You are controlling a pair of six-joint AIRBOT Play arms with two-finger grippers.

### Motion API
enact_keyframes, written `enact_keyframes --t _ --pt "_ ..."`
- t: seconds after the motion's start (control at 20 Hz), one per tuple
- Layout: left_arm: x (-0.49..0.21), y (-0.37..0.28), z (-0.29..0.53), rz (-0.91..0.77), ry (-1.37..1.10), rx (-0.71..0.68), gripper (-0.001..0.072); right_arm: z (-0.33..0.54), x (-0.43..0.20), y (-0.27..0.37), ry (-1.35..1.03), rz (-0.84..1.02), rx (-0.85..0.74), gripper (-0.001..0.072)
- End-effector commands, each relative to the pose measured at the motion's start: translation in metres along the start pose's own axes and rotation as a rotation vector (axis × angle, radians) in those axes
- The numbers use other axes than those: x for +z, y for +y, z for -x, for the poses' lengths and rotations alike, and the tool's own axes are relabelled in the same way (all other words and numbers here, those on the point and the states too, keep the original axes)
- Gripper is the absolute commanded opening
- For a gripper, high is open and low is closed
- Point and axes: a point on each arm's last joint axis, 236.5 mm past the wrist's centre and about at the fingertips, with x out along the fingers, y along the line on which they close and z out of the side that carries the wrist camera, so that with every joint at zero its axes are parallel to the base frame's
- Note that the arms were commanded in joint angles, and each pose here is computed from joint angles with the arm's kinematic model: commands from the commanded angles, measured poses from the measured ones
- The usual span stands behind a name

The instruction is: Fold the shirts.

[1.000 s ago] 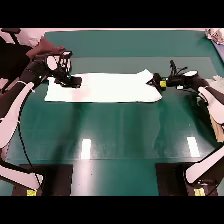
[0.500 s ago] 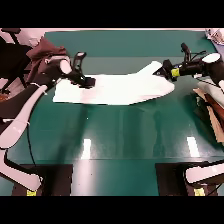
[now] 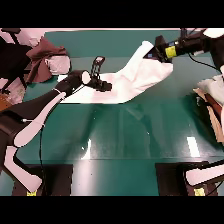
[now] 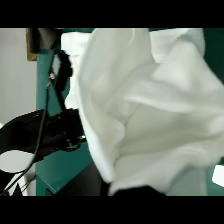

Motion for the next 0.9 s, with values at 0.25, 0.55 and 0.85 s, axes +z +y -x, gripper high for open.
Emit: enact_keyframes --t 0.25,0.55,0.85 --pt "-0.013 -0.001 -0.021 0.039 0.022 -0.014 0.0032 -0.081 -0.016 0.063 0.049 -0.069 0.062 0.0013" --pt "-0.021 0.000 -0.020 0.033 0.057 -0.010 0.0032 -0.103 -0.013 0.059 0.038 -0.095 0.067 0.0014" --pt "0.017 0.032 0.044 0.060 -0.001 0.026 0.0032 -0.101 0.013 0.064 -0.069 -0.102 0.101 0.0013"
